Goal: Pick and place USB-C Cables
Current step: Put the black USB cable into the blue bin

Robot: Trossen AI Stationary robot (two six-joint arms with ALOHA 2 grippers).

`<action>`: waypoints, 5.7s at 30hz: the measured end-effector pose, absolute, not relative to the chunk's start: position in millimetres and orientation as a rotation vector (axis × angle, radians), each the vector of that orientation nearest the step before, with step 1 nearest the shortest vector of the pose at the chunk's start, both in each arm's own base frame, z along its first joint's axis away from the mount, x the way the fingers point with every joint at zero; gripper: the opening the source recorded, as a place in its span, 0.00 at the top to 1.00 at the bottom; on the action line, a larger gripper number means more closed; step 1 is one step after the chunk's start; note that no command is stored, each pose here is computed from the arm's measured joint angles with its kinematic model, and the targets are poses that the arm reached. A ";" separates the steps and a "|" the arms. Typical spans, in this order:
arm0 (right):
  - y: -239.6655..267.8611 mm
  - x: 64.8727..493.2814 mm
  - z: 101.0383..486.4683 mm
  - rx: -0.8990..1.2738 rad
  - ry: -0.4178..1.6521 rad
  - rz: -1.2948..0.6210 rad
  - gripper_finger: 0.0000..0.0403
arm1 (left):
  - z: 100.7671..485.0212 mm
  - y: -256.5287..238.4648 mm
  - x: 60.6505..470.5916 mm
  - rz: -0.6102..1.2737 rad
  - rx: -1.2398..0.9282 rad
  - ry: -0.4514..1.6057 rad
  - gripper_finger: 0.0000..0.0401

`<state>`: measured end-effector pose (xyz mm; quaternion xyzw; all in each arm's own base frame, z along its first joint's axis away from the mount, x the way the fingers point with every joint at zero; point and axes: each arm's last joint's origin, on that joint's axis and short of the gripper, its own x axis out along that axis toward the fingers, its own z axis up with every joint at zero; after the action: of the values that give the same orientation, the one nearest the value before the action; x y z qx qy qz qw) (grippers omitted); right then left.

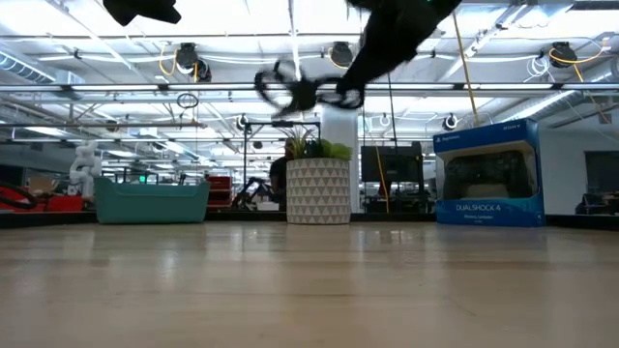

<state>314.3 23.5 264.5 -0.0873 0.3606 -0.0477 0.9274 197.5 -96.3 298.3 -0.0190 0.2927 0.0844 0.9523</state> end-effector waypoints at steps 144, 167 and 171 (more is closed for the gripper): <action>46.7 233.0 257.3 -0.144 0.000 -0.513 0.72 | 286.0 -67.6 330.3 0.451 0.169 -0.018 0.93; 39.3 177.2 283.5 0.108 0.042 -0.182 0.68 | 339.4 -58.0 271.5 0.429 0.148 0.012 0.93; 39.3 176.7 280.9 0.071 0.071 -0.179 0.74 | 345.7 -58.0 255.7 0.410 0.120 0.040 0.93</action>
<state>176.7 39.3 280.9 0.0353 0.0356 -0.0895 0.9947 255.7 -58.0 345.7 0.0597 0.0199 0.2033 0.9771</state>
